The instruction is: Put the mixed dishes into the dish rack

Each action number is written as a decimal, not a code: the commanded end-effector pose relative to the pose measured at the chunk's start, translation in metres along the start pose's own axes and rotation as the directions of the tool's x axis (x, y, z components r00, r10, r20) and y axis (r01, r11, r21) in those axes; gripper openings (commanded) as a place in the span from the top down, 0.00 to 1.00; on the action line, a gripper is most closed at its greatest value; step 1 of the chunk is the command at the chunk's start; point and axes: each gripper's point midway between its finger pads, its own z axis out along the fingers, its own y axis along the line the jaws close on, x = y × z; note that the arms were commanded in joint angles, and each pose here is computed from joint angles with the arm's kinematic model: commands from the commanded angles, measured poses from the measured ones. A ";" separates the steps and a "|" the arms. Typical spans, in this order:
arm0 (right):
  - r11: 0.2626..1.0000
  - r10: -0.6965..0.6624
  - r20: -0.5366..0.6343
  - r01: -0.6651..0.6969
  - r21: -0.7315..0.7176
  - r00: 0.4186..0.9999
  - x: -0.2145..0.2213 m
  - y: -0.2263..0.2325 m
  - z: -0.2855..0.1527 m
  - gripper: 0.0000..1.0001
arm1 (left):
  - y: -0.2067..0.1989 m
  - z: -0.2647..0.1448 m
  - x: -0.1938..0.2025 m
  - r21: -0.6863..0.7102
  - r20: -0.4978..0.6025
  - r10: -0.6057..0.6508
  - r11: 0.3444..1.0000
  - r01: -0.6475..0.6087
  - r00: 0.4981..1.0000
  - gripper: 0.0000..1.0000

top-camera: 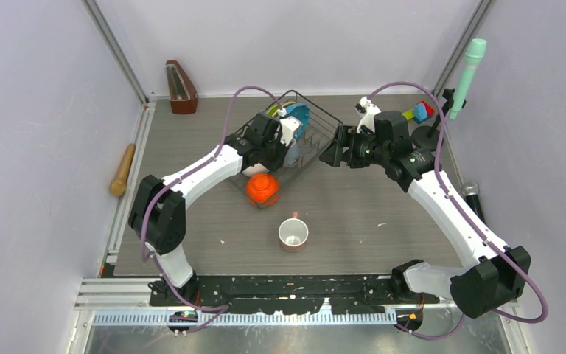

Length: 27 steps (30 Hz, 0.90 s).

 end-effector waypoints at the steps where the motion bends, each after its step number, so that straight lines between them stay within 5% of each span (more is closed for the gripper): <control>1: 1.000 0.009 0.089 -0.011 0.024 0.996 -0.019 0.000 -0.010 0.22 | 0.004 -0.006 -0.035 -0.020 0.126 -0.013 1.000 0.016 0.992 1.00; 11: 0.987 0.073 0.188 -0.098 0.128 0.979 -0.033 -0.028 -0.027 0.22 | -0.001 -0.006 -0.111 0.027 0.289 -0.063 0.998 0.058 0.955 1.00; 27: 0.982 0.103 0.225 -0.135 0.131 0.969 -0.035 -0.035 -0.042 0.22 | 0.005 0.075 -0.146 -0.026 0.245 0.017 1.000 -0.011 0.969 1.00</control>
